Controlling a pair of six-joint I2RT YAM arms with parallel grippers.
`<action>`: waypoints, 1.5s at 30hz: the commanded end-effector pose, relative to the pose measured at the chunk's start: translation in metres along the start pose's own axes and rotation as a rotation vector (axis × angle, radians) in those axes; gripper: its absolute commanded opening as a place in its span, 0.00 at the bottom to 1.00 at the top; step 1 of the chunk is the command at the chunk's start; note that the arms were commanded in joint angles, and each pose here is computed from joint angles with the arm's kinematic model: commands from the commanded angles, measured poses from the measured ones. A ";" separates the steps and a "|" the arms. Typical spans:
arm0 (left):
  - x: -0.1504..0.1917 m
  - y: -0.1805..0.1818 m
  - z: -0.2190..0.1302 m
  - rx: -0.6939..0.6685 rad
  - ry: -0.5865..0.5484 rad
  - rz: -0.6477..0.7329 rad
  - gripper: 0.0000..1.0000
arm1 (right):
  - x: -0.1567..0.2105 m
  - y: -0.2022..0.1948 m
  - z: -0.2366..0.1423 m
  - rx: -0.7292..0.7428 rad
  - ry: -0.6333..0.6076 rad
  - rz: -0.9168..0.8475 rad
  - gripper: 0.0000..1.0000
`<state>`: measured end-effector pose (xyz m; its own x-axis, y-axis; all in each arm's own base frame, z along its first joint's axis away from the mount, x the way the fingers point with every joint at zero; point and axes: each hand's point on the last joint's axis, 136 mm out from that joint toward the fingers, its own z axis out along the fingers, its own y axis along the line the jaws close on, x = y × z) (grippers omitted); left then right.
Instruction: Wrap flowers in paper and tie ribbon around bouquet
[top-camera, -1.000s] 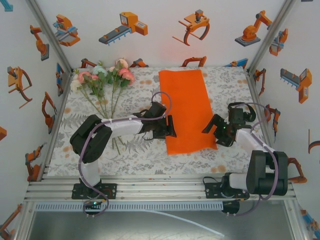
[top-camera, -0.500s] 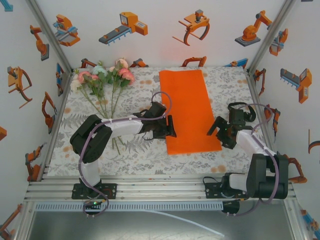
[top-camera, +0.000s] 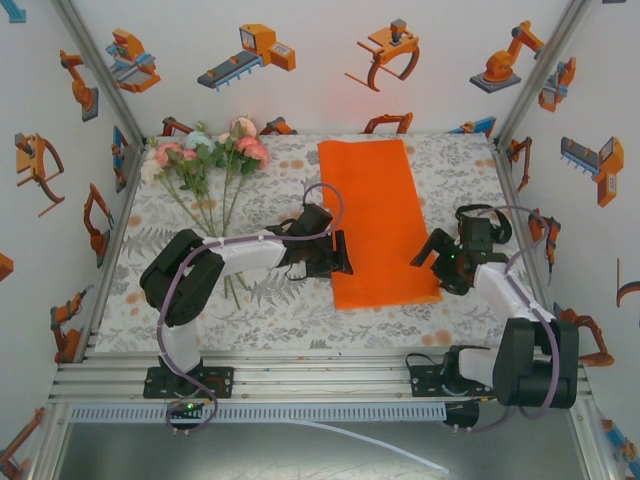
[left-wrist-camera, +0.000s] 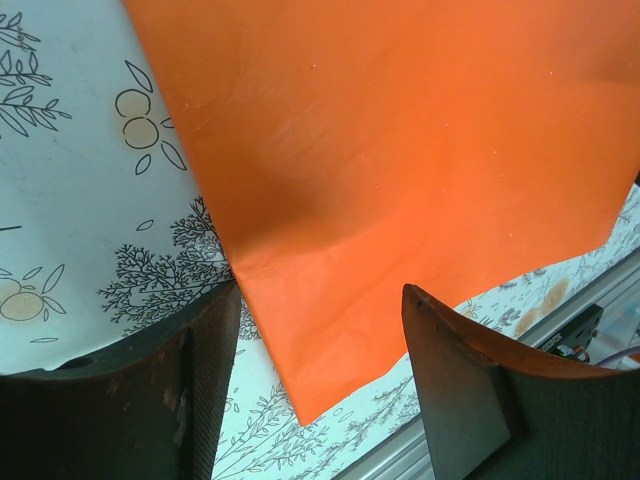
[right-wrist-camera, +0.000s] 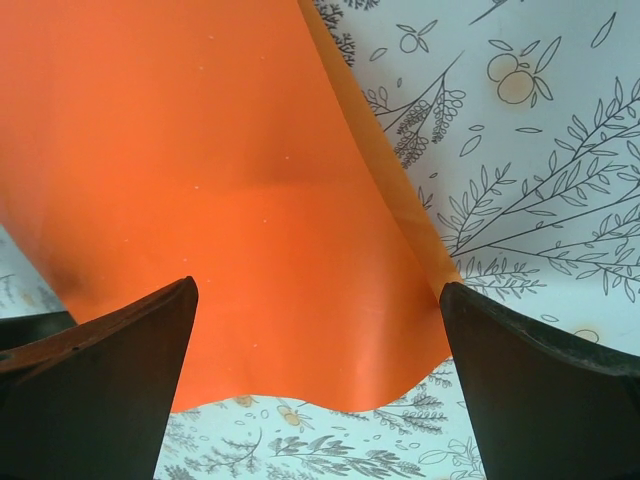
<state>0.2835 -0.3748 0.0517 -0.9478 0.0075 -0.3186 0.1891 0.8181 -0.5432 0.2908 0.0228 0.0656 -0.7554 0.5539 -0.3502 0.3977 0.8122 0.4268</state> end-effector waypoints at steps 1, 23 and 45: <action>0.008 0.013 0.005 -0.044 0.034 -0.022 0.62 | 0.003 0.004 -0.006 -0.023 0.006 0.022 0.98; -0.018 -0.065 -0.081 0.219 -0.295 0.395 0.81 | -0.012 0.068 -0.031 -0.374 -0.028 0.205 0.01; 0.012 -0.159 -0.026 0.302 -0.309 0.624 0.00 | -0.024 0.089 -0.062 -0.379 -0.085 0.157 0.47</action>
<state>0.2217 -0.4925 0.1162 -0.5370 0.3172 -0.7817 0.7956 0.4985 -0.3443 0.3073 0.0750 0.1460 -0.6571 0.7109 -0.2509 0.3004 0.5522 0.7777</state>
